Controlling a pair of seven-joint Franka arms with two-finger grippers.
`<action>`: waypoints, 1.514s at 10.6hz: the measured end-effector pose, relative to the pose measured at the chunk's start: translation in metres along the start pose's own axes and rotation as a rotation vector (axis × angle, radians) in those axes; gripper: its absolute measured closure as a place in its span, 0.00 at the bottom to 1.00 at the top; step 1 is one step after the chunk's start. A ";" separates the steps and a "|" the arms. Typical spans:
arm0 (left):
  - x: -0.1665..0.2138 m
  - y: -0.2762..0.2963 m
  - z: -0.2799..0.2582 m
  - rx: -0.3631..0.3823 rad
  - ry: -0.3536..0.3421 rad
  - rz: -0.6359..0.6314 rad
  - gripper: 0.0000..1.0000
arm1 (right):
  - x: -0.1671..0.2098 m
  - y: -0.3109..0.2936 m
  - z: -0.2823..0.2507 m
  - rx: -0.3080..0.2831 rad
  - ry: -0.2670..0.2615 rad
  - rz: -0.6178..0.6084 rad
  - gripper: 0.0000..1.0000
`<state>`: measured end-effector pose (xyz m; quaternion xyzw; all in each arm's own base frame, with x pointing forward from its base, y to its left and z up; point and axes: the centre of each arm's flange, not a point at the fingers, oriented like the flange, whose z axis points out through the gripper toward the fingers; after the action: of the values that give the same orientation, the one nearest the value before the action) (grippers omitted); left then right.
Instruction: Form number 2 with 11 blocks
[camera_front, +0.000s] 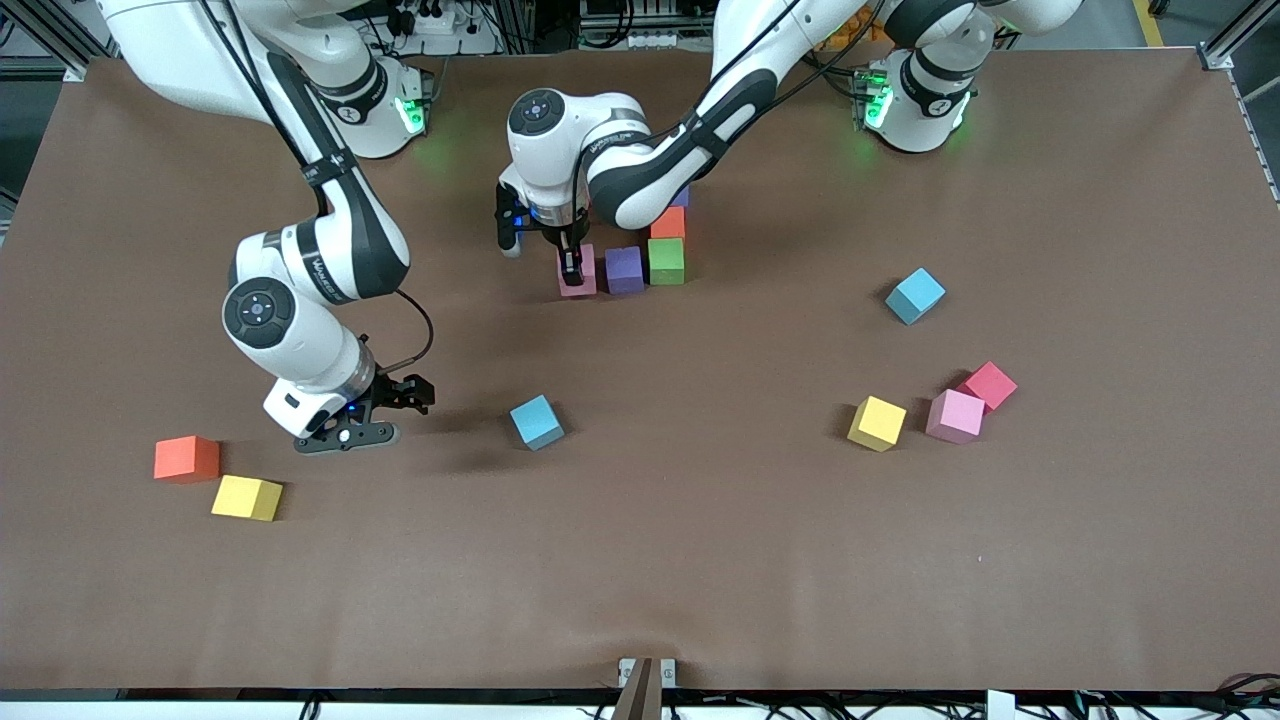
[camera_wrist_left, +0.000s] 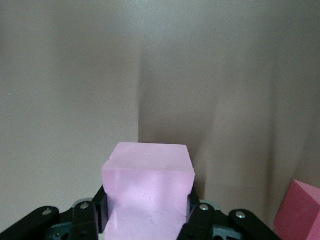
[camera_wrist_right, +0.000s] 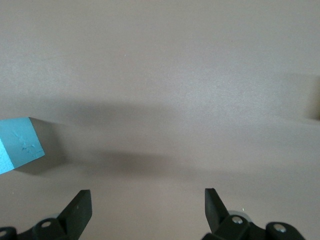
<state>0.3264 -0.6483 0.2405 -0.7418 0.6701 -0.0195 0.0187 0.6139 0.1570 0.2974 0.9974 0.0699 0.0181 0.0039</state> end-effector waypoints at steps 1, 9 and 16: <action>0.000 0.002 0.001 -0.001 -0.002 0.022 0.41 | 0.000 0.000 0.001 0.000 -0.001 0.000 0.00; -0.002 0.010 0.012 -0.009 -0.024 0.118 0.41 | 0.000 -0.007 0.002 0.003 0.005 -0.010 0.00; -0.006 0.024 0.027 -0.021 -0.054 0.044 0.41 | 0.022 -0.074 0.003 0.017 0.050 -0.169 0.00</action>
<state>0.3033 -0.6443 0.2121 -0.7273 0.6857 0.0081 0.0293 0.6256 0.2332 0.2940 0.9872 0.1540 0.0418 -0.0050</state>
